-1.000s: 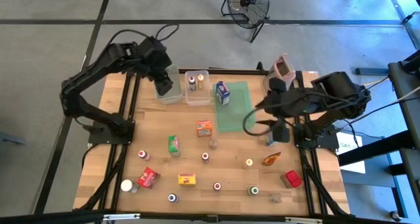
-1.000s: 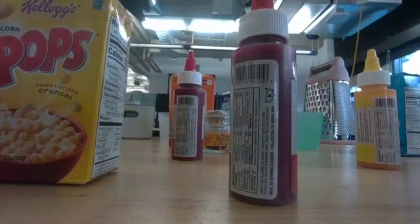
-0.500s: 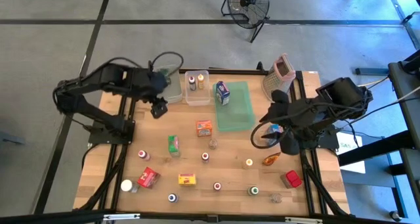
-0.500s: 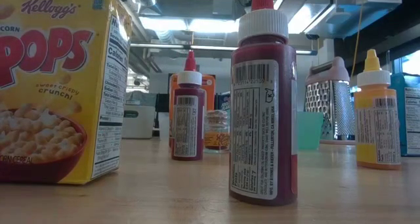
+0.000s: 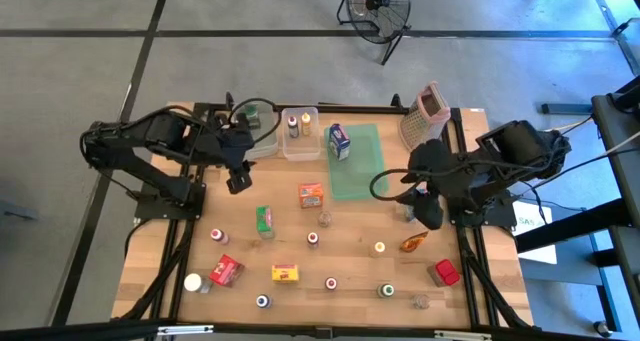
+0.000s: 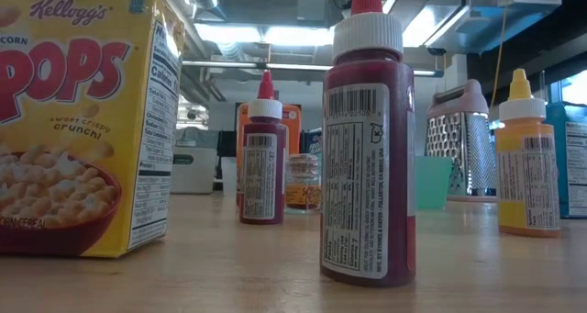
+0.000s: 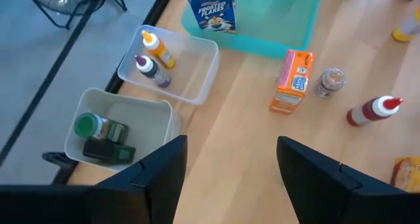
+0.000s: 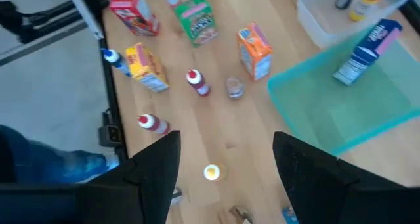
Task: Pick & Place Kitchen Items
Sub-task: Put the light blue cereal box into the blue bin
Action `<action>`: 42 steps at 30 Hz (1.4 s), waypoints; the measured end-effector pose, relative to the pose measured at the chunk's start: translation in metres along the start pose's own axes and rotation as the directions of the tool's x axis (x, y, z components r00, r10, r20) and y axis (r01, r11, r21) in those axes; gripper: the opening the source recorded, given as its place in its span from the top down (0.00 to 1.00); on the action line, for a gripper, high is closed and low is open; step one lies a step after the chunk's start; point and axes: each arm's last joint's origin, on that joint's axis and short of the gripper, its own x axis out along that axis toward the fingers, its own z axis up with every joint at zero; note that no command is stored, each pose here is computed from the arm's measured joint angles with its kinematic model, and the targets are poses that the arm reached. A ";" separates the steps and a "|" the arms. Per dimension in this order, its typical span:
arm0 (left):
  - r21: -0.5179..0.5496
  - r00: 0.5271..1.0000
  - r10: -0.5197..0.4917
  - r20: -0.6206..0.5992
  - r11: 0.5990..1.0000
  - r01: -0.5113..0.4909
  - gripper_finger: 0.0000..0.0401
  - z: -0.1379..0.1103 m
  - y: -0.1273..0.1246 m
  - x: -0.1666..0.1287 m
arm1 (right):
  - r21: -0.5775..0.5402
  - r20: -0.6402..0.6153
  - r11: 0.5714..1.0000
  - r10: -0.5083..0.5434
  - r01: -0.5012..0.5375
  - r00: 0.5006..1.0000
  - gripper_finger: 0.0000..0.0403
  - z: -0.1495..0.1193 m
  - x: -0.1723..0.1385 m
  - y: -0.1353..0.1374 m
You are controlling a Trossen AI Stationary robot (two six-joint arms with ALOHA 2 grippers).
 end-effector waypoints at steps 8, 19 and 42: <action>0.064 1.000 -0.004 -0.005 0.998 0.005 0.44 0.000 0.000 0.000 | -0.015 -0.004 1.000 -0.022 0.022 1.000 0.36 0.005 0.023 0.012; 0.069 0.998 -0.048 -0.036 0.996 0.051 0.44 -0.002 -0.001 0.000 | 0.090 0.012 0.986 -0.143 0.141 0.990 0.02 0.007 0.028 0.003; 0.140 0.994 -0.075 -0.082 0.986 0.086 0.44 -0.015 -0.014 -0.008 | 0.585 -0.266 0.759 -0.156 0.288 0.951 0.04 -0.056 0.044 -0.063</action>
